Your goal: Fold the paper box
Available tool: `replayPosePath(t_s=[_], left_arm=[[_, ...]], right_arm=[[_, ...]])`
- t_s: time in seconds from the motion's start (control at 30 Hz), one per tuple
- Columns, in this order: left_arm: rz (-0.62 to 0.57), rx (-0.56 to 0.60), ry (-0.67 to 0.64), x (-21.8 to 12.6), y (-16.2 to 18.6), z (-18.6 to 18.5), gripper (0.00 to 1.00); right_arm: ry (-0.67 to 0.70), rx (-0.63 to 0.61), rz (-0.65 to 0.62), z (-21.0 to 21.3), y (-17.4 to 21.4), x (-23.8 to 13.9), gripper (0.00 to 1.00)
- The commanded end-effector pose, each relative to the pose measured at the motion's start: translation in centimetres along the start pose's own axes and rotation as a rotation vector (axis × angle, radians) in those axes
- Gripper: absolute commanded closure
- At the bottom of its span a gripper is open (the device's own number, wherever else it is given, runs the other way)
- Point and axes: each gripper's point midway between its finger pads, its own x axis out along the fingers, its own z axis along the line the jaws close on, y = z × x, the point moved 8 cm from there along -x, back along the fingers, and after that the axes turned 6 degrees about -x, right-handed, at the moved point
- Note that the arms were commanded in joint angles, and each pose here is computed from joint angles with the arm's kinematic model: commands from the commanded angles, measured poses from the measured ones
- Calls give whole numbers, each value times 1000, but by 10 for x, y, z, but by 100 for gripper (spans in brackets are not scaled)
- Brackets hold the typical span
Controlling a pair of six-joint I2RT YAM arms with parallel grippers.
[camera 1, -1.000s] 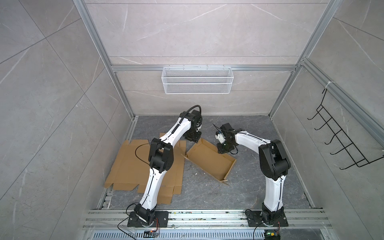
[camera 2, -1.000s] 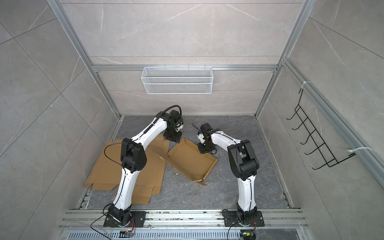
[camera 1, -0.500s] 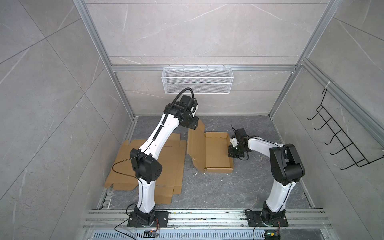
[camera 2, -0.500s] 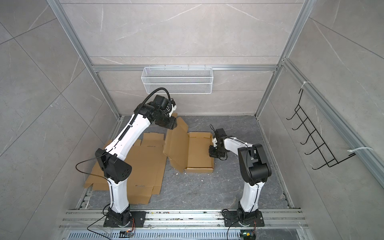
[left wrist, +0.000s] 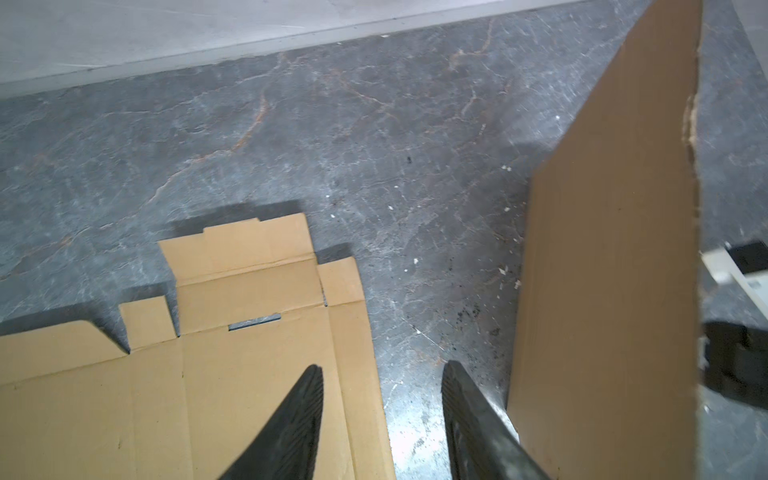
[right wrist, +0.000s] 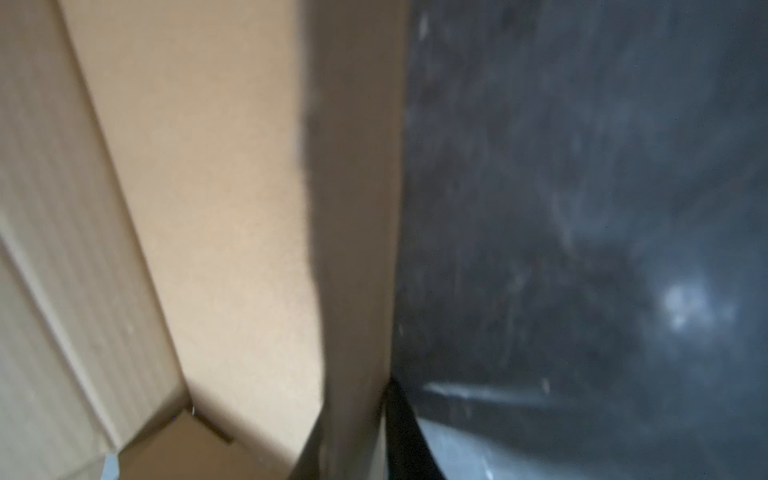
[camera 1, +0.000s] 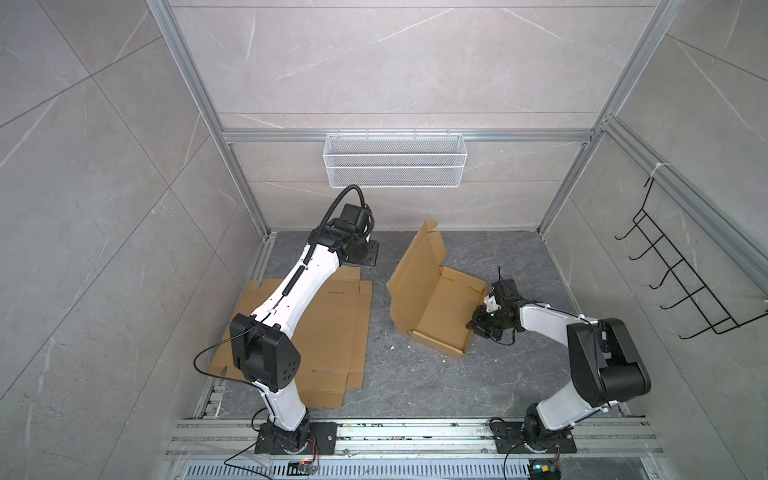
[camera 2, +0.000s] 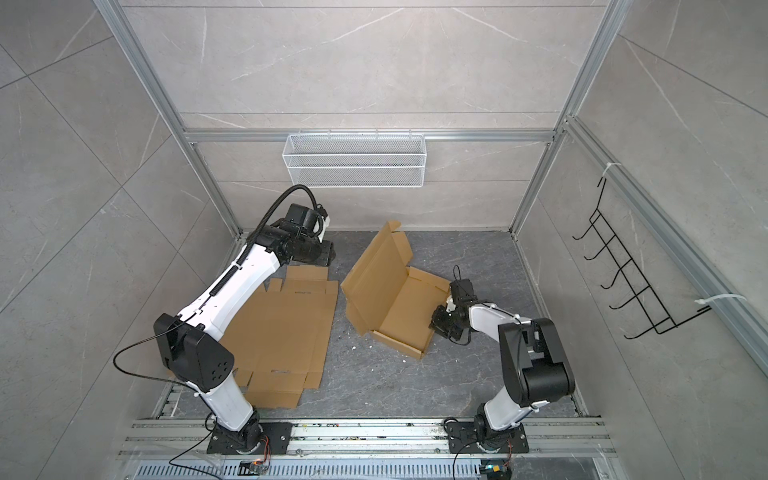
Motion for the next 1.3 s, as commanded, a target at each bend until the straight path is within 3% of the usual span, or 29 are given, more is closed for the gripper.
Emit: replayPosePath(t_s=[0.0, 0.17, 0.37, 0.53, 0.7, 0.8, 1.0, 1.27], left_arm=[[-175, -72, -27, -32, -16, 9, 54], [-182, -169, -27, -34, -8, 28, 60], [-143, -222, -4, -32, 13, 40, 72], [-69, -262, 41, -20, 40, 41, 60], [-71, -343, 103, -7, 77, 43, 43], [-77, -390, 137, 2, 103, 42, 38], [-66, -336, 154, 19, 148, 11, 36], [-23, -252, 180, 31, 179, -20, 36]], right_arm=[[-29, 74, -17, 4, 17, -11, 73], [11, -20, 18, 1, 38, -35, 60], [210, -318, -109, 11, 20, -90, 53], [235, -534, -169, 47, -28, -101, 50], [297, -691, -172, 77, -89, -85, 47], [369, -773, -129, 84, -116, -71, 46], [504, -893, -38, 76, -146, -35, 44], [442, -915, 24, 72, -157, 4, 44]])
